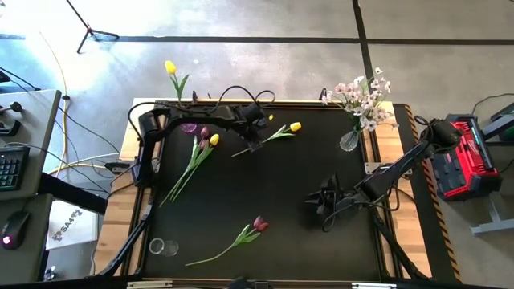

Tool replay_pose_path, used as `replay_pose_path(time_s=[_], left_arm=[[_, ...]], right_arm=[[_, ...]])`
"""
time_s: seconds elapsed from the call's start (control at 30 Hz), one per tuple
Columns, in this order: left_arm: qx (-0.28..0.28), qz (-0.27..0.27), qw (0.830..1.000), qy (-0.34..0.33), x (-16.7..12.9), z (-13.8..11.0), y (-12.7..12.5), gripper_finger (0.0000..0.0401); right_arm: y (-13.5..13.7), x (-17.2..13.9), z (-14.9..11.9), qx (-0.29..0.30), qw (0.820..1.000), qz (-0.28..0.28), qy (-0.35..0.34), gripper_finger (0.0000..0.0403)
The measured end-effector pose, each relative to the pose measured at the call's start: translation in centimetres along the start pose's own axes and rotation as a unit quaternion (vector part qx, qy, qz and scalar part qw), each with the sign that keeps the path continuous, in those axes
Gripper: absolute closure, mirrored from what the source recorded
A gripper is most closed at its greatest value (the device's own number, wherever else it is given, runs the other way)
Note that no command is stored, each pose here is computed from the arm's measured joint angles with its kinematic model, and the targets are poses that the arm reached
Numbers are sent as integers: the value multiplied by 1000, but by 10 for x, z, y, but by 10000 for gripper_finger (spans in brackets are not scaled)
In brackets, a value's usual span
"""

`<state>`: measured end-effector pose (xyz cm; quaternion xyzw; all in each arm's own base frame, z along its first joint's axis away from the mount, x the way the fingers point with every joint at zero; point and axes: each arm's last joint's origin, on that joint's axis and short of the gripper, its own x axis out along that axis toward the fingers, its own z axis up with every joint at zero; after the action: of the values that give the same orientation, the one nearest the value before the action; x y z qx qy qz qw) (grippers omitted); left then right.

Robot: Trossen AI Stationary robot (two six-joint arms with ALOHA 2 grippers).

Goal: Sort flowers into vase by color
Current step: Put the right yellow flower into the purple vase

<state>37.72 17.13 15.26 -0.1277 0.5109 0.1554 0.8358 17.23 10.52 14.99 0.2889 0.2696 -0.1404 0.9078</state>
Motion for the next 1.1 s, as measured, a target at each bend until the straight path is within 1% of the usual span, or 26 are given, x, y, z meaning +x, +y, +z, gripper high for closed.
replay_pose_path(time_s=[0.17, 0.37, 0.43, 0.5, 0.7, 0.83, 1.0, 1.1], left_arm=[[9, -11, 1000, 23, 12, -6, -5, 220], [10, -10, 1000, 19, 20, -6, -8, 224], [-1, 4, 1000, 13, 20, -3, -7, 233], [0, 14, 1000, 14, 23, -1, -7, 244], [3, 5, 1000, 26, 27, 6, -5, 269], [11, 1, 1000, 24, 28, 10, -5, 279], [17, -6, 1000, -3, 27, 19, -10, 284], [17, -8, 1000, 9, 29, 17, -10, 284]], right_arm=[[0, 0, 0, 0, 1000, 0, 0, 263], [0, 0, 0, 1, 1000, 1, -1, 263], [0, 0, 0, 0, 1000, 0, -2, 263], [0, 0, 1, 1, 1000, -1, -4, 263], [0, 0, 1, 2, 1000, 0, -5, 263], [0, 0, 1, 1, 1000, 0, -5, 263], [0, 0, 1, 2, 1000, 1, -5, 263], [1, 0, 0, 5, 1000, 2, -5, 263]])
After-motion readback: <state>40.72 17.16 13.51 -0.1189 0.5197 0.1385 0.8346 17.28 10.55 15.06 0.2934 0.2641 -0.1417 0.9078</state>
